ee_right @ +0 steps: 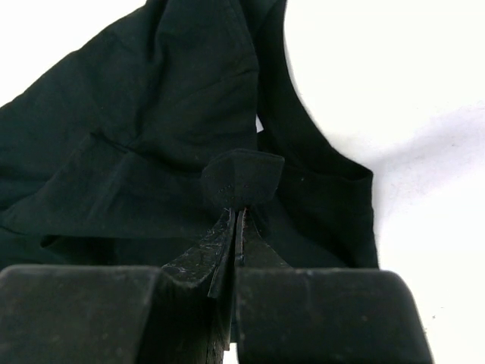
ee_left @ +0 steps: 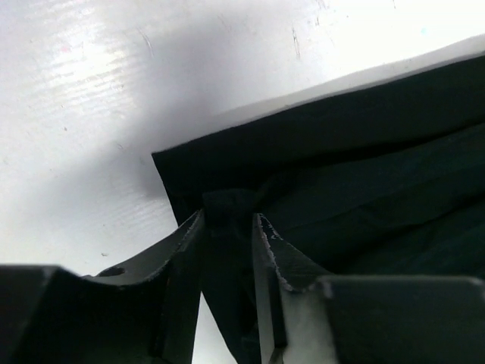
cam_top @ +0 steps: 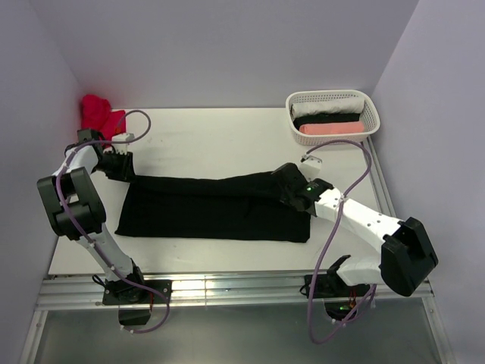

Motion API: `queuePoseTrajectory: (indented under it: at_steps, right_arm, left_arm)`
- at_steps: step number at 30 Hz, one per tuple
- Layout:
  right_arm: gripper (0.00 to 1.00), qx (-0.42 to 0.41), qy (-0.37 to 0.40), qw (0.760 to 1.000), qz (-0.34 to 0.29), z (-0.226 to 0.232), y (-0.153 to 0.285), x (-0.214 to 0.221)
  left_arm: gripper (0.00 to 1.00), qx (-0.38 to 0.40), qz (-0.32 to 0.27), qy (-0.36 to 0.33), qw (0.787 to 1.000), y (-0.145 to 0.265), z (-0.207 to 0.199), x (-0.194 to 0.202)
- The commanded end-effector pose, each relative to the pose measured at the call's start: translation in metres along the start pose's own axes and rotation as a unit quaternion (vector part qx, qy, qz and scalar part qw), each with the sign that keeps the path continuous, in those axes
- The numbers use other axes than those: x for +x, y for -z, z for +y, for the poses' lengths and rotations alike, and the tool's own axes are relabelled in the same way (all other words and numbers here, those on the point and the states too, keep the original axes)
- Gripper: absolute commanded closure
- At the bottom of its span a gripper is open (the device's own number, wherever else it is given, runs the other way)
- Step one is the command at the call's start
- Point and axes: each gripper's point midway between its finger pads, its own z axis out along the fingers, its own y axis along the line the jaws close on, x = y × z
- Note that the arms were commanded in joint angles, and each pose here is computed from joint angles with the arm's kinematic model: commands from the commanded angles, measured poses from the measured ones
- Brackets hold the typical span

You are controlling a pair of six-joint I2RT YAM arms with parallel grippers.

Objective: Roll the t-shirts
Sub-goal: Fold the tshirt

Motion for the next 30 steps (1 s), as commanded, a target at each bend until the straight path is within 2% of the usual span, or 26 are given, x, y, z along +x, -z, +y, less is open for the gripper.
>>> queuePoseTrajectory:
  at_steps: [1, 5, 13, 21, 25, 30]
  right_arm:
    - [1.0, -0.007, -0.016, 1.0, -0.012, 0.007, -0.002, -0.001]
    - [1.0, -0.007, -0.013, 1.0, -0.009, 0.008, -0.004, 0.002]
    - [1.0, 0.0, -0.006, 1.0, 0.002, 0.007, -0.014, 0.013]
    - [1.0, -0.001, -0.005, 1.0, 0.001, 0.011, -0.018, 0.013]
    - [1.0, 0.0, -0.003, 1.0, 0.001, 0.012, -0.017, 0.012]
    - [1.0, -0.002, -0.004, 1.0, -0.002, 0.013, -0.017, 0.01]
  left_arm:
    - [0.64, -0.014, -0.034, -0.026, 0.999, 0.019, -0.001, -0.016]
    - [0.62, -0.009, -0.039, -0.017, 0.999, 0.027, -0.002, -0.019]
    - [0.48, 0.016, -0.035, 0.013, 0.999, 0.047, -0.007, -0.016]
    - [0.47, -0.002, -0.053, 0.097, 0.994, 0.035, 0.012, -0.046]
    - [0.46, -0.008, -0.013, 0.116, 0.993, 0.017, 0.013, -0.042]
    - [0.46, -0.042, 0.011, 0.115, 0.992, 0.003, 0.016, -0.036]
